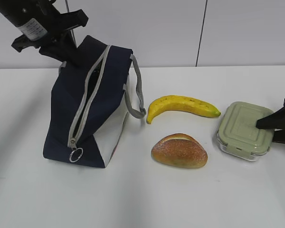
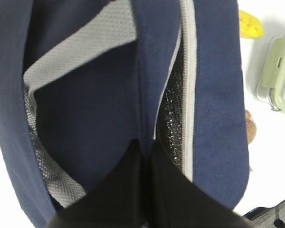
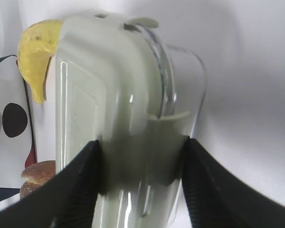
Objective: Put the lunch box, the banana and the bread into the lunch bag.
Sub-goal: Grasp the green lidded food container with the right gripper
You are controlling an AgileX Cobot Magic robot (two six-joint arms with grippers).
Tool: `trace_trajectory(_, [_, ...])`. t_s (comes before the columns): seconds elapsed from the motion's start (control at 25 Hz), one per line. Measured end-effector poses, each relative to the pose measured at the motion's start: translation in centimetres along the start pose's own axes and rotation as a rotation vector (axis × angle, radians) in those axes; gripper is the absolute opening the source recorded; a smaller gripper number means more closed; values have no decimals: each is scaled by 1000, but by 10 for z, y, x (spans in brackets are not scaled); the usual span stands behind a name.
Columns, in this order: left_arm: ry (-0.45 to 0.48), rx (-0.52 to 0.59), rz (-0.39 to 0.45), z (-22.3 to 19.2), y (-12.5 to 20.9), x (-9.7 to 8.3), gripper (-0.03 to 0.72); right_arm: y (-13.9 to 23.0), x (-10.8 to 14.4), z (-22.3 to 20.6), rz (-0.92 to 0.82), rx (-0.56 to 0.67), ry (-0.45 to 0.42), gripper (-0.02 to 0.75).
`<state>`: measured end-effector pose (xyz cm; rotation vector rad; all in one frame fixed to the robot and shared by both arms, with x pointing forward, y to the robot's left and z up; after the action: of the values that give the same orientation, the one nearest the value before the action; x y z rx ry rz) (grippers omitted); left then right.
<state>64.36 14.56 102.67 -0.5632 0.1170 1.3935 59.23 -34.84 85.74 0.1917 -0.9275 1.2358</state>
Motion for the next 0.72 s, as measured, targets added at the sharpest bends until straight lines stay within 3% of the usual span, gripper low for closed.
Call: trace_trajectory(0.72, [0,3,0,0,0,0,0,6,16,0,20,33,-103,367])
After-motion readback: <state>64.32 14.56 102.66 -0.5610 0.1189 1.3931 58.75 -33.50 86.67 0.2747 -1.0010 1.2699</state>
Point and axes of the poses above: a point on each arm's last joint axis where the gripper is mounted, z pointing back along that axis away from the gripper, x along the wrist's bending axis when the last joint is at zero, y = z × x, the point moved 7 cm from there along -z, pointing out along that axis toward the gripper, and after that the axes turned 4 degrees about z, right-handed, at the moved point
